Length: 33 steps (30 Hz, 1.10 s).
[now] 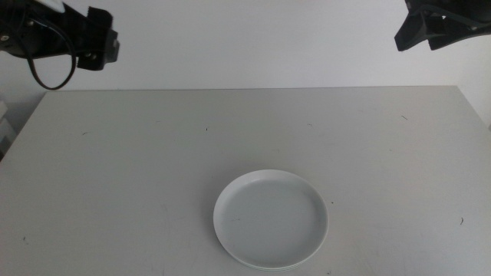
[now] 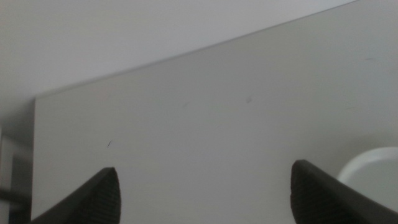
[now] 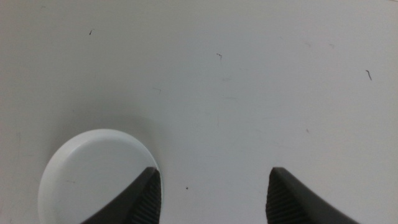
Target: Stack the three bowls on top of each other.
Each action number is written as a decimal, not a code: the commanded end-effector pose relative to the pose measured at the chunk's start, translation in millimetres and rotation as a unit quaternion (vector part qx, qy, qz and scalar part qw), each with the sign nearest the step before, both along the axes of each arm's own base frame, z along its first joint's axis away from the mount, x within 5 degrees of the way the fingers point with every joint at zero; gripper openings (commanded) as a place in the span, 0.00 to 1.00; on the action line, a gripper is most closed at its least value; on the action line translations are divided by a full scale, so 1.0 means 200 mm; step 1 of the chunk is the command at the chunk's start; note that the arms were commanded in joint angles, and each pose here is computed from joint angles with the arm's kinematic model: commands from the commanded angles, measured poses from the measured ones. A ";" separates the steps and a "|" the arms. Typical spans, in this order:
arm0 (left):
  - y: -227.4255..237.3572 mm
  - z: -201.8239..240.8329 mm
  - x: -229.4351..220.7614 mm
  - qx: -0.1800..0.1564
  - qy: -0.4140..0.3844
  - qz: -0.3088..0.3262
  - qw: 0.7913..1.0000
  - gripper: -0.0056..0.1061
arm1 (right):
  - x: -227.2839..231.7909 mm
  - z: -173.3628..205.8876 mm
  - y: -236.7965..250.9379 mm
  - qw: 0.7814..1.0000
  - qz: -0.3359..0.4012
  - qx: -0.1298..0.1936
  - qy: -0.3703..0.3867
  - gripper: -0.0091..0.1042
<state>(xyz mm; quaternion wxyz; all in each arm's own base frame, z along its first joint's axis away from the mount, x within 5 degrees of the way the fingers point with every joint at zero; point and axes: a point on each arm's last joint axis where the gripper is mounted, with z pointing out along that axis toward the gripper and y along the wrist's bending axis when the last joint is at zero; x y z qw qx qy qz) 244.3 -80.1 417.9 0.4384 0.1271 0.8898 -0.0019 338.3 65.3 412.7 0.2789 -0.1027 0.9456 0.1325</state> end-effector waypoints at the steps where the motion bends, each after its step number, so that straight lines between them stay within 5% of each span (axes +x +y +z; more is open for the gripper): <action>1: 0.10 0.06 0.04 -0.031 -0.022 0.033 0.999 0.99 | -0.13 0.12 -0.04 1.000 0.002 -0.007 -0.022 0.47; 12: 0.34 0.12 -0.05 -0.113 -0.054 0.050 0.991 0.99 | -0.37 0.06 -0.13 0.990 -0.043 -0.041 -0.124 0.47; 33: 0.37 -0.41 -0.75 -0.107 -0.255 0.065 0.959 0.99 | -1.19 -0.25 -0.26 0.930 -0.082 -0.041 -0.355 0.47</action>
